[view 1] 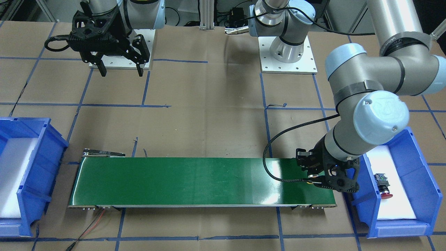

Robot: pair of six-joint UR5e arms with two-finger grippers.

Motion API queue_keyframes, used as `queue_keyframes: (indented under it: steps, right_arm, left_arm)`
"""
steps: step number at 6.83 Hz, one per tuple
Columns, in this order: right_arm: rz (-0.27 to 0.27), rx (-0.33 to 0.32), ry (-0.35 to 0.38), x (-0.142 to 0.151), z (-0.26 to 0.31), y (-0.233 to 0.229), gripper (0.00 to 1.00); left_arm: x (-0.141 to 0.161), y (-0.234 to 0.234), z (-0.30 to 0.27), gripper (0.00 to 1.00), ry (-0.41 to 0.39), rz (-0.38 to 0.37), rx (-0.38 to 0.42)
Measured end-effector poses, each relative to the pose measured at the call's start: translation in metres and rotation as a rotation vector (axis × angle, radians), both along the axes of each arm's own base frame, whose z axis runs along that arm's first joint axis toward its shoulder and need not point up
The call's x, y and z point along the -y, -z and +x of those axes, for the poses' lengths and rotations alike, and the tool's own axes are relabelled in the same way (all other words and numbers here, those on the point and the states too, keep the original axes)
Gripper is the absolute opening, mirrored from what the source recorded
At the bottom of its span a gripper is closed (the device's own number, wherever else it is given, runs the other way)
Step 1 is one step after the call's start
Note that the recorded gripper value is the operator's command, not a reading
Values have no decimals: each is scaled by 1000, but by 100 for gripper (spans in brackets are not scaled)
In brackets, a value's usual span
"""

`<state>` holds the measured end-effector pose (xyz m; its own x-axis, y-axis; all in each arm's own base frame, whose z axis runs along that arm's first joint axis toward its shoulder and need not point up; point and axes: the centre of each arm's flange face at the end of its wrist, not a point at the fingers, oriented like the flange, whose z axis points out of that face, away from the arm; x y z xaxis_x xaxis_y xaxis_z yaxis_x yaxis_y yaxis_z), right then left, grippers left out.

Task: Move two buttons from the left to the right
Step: 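Place the yellow button switch on the near end of the conveyor, release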

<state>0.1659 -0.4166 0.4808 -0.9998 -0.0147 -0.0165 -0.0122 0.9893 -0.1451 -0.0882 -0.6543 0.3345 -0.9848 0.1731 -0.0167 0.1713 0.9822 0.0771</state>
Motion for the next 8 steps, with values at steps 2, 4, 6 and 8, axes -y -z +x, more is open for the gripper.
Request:
queue_keyframes:
  steps: [2, 4, 6, 8]
  right_arm:
    - [1, 0, -1, 0, 0, 0, 100]
    - [0, 0, -1, 0, 0, 0, 100]
    - [1, 0, -1, 0, 0, 0, 100]
    - [1, 0, -1, 0, 0, 0, 100]
  left_arm:
    - [4, 48, -6, 3, 9, -31, 3]
    - [-5, 77, -7, 99, 9, -63, 7]
    - [-10, 70, -8, 100, -27, -82, 6]
    - [-8, 39, -4, 100, -57, -106, 5]
